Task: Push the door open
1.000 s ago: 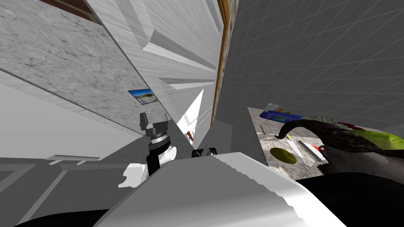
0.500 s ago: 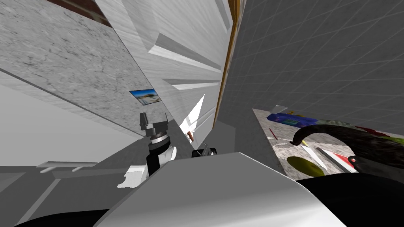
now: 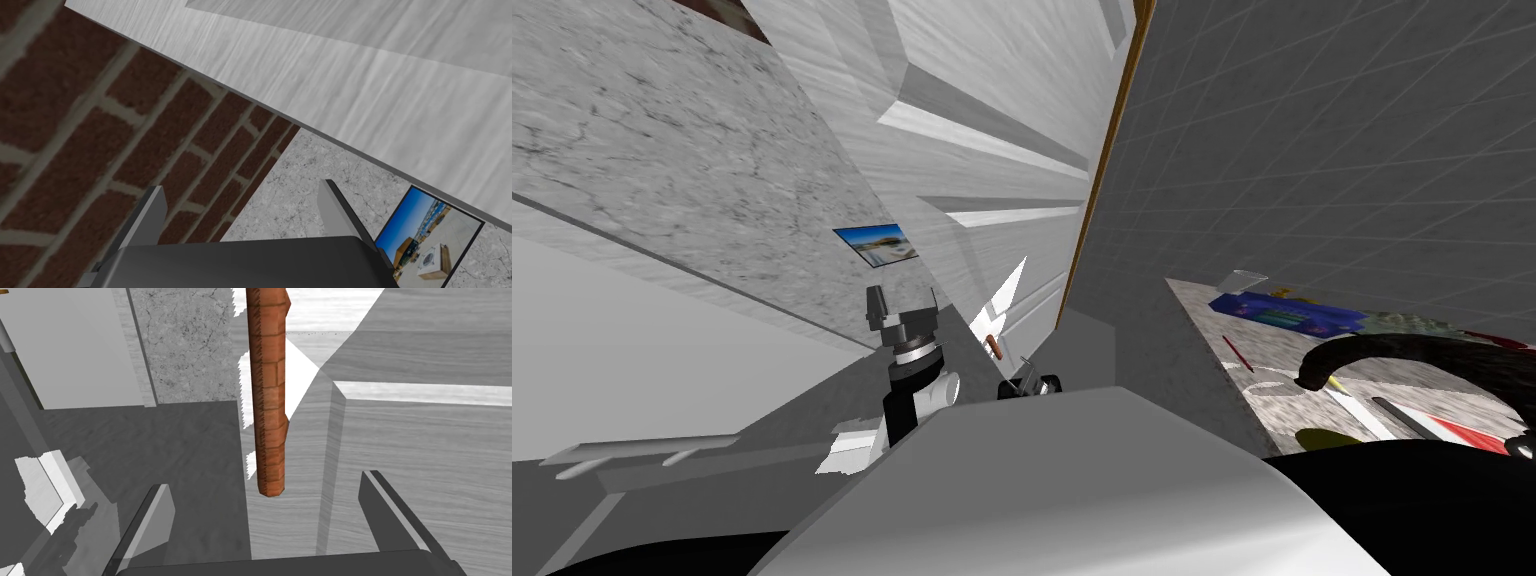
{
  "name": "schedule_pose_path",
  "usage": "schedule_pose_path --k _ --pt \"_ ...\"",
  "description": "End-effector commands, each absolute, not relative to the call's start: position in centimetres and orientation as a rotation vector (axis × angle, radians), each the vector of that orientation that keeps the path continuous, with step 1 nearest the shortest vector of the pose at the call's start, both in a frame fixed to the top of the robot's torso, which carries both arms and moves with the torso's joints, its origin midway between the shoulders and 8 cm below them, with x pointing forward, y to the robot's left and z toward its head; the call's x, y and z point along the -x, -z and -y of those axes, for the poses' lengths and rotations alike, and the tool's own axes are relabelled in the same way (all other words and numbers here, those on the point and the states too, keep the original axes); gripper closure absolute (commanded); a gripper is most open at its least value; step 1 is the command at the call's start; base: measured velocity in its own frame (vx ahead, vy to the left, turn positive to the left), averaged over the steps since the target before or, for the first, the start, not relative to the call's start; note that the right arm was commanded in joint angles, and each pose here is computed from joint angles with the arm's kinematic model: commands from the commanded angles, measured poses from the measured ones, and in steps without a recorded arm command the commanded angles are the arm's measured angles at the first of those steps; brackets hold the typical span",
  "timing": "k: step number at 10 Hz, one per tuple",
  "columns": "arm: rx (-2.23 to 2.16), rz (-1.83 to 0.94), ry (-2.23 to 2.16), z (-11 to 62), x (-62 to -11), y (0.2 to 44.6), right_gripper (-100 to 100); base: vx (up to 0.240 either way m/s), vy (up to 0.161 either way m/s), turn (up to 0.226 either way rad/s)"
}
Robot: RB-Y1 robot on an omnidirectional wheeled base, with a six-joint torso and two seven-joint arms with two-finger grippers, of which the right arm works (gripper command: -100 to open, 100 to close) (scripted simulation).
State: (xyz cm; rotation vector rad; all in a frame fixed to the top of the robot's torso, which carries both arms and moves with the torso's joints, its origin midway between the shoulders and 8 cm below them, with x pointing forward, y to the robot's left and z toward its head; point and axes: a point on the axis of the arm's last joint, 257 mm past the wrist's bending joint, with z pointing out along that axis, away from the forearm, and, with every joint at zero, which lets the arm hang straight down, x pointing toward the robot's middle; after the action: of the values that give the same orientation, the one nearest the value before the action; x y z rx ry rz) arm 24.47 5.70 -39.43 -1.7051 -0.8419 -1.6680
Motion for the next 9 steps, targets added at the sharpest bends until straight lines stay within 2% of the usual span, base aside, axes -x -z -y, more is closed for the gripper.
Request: schedule_pose_path --k 1,6,7,9 --pt "1.706 0.843 1.667 -5.6 -24.4 39.5 100 -0.005 -0.006 0.006" --pt "1.706 0.843 1.667 -5.6 -24.4 39.5 100 -0.012 -0.013 0.001" --pt "1.735 0.847 1.676 -3.8 -24.2 40.2 -100 -0.004 0.057 -0.105" --pt "1.765 0.827 1.700 -2.1 -24.2 40.5 -100 -0.025 0.149 -0.111"
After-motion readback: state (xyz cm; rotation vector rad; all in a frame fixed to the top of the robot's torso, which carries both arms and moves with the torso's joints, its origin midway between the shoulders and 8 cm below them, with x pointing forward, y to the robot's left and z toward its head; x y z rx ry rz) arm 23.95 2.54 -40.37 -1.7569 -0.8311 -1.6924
